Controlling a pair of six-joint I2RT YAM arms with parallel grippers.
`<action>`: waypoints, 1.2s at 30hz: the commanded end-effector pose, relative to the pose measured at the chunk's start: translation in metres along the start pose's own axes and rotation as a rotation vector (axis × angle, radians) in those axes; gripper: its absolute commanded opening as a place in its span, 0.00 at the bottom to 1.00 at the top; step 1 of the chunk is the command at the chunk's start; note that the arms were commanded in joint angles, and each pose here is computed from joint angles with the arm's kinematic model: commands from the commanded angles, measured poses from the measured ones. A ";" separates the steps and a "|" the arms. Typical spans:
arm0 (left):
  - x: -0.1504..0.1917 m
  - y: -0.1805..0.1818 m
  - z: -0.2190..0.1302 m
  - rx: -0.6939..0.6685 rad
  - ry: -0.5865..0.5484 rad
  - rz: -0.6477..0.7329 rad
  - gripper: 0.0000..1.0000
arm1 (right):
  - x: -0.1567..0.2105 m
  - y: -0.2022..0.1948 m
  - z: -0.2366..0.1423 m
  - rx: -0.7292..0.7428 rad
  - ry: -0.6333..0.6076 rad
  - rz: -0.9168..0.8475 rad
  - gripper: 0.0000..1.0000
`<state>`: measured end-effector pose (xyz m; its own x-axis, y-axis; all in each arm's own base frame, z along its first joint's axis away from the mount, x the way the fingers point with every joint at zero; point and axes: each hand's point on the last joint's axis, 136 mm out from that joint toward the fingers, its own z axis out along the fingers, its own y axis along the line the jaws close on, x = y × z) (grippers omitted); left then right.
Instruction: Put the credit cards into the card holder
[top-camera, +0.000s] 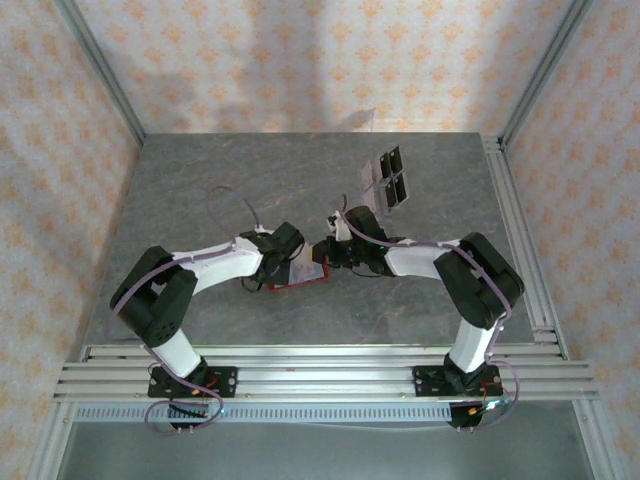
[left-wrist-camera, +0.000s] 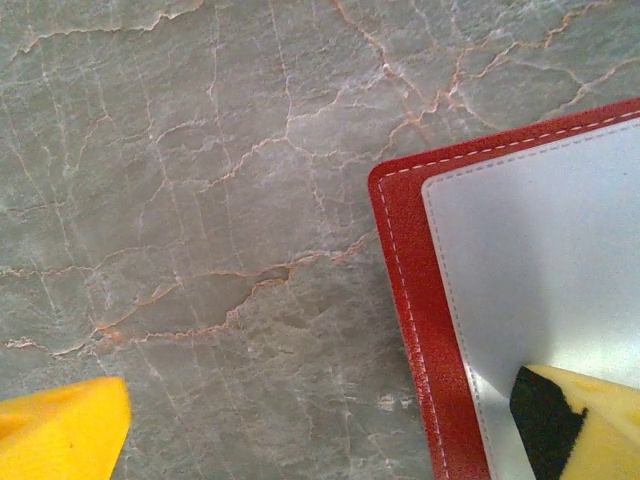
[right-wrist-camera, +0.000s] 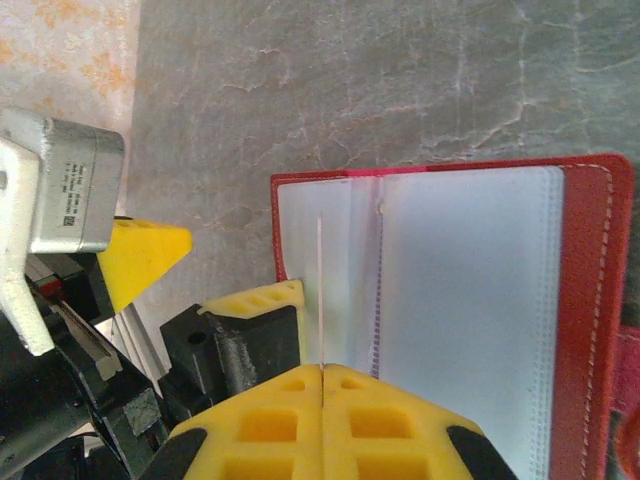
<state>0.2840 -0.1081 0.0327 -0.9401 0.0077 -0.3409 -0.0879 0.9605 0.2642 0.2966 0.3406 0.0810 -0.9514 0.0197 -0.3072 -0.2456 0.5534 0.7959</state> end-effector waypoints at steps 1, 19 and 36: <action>0.014 0.018 0.009 -0.083 0.033 0.022 1.00 | -0.008 0.012 0.008 -0.058 -0.015 -0.043 0.00; 0.017 0.019 0.010 -0.079 0.035 0.024 1.00 | -0.006 -0.001 0.025 -0.060 0.002 -0.015 0.00; 0.017 0.017 0.011 -0.076 0.039 0.029 1.00 | 0.002 -0.018 0.035 -0.039 0.029 0.007 0.00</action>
<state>0.2841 -0.1064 0.0316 -0.9366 0.0053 -0.3503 -0.0943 0.9591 0.2668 0.3026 0.3532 0.0442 -0.9640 0.0115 -0.2658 -0.2184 0.5363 0.8153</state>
